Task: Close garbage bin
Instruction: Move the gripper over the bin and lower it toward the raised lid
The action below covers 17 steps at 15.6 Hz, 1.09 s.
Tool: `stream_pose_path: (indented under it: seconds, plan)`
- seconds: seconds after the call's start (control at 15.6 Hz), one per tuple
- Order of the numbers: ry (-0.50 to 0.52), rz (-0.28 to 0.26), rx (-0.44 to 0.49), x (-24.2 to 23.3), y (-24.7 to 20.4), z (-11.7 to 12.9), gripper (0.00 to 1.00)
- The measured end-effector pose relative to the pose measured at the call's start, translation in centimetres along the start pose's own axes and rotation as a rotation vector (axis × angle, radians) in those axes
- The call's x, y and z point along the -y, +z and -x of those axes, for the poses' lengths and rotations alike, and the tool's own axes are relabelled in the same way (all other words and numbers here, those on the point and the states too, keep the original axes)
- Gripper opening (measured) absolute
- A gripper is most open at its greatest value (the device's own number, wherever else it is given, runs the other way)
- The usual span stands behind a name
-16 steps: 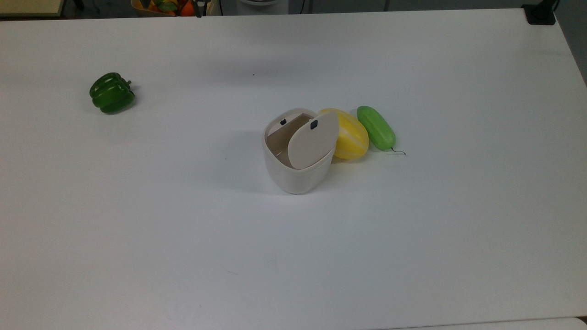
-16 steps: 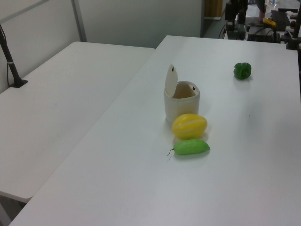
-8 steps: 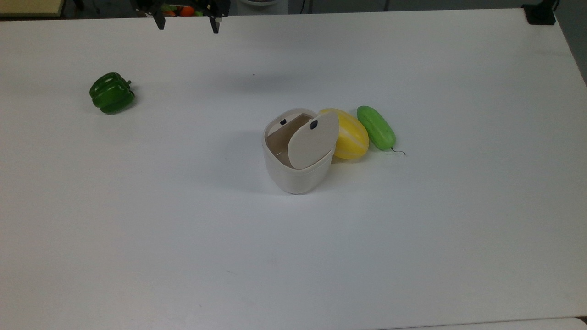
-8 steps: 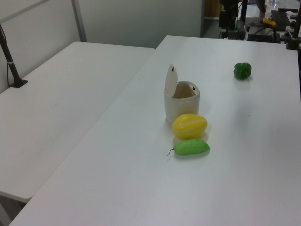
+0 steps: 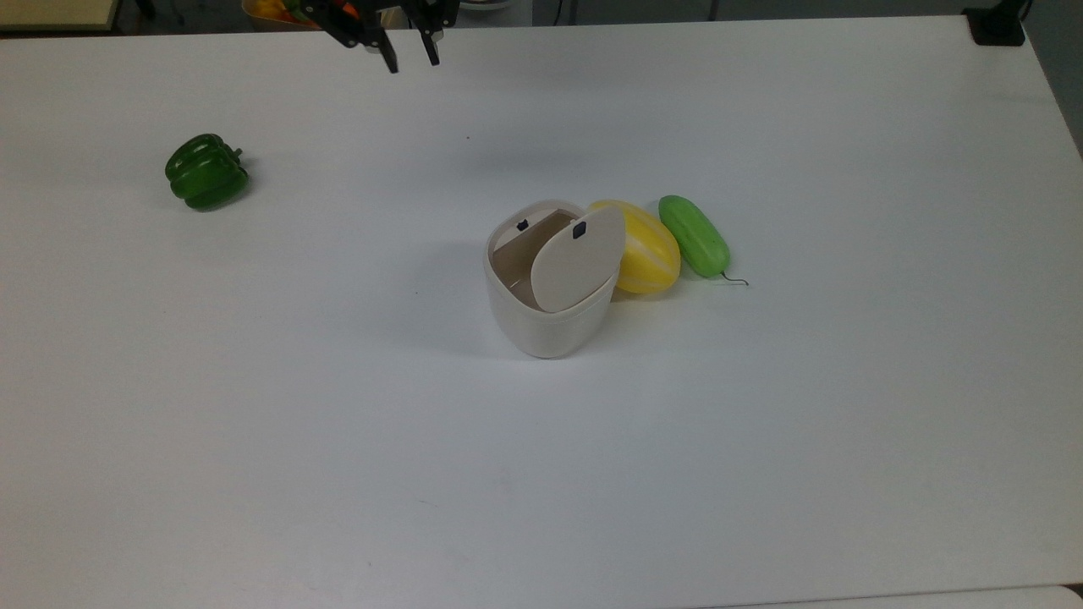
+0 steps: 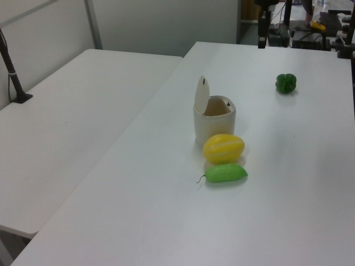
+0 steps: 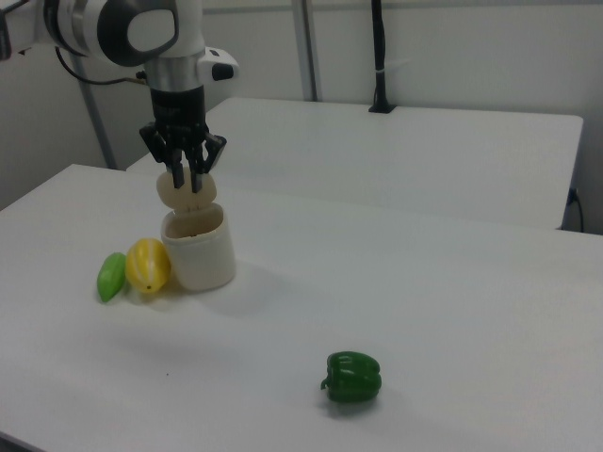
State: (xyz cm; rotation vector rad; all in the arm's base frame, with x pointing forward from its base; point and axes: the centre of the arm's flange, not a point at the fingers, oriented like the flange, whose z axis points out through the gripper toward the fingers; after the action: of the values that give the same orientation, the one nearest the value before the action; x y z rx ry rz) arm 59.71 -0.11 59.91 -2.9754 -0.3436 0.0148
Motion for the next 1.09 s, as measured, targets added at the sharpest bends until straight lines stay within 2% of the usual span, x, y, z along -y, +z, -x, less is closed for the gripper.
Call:
stream_pose_path:
  seconds: [0.06,0.19,0.32,0.77,1.09]
  plan:
    - [-0.034,-0.009,-0.007,0.2,0.0,-0.1,0.22]
    - [-0.097,-0.014,-0.027,0.5,-0.2,-0.4,0.07]
    - [-0.134,-0.022,-0.069,1.2,-0.4,-1.0,0.07]
    - [-0.167,-0.04,-0.213,3.6,-1.4,-2.8,0.01]
    - [-0.178,-0.041,-0.262,6.2,-0.1,-4.7,0.01]
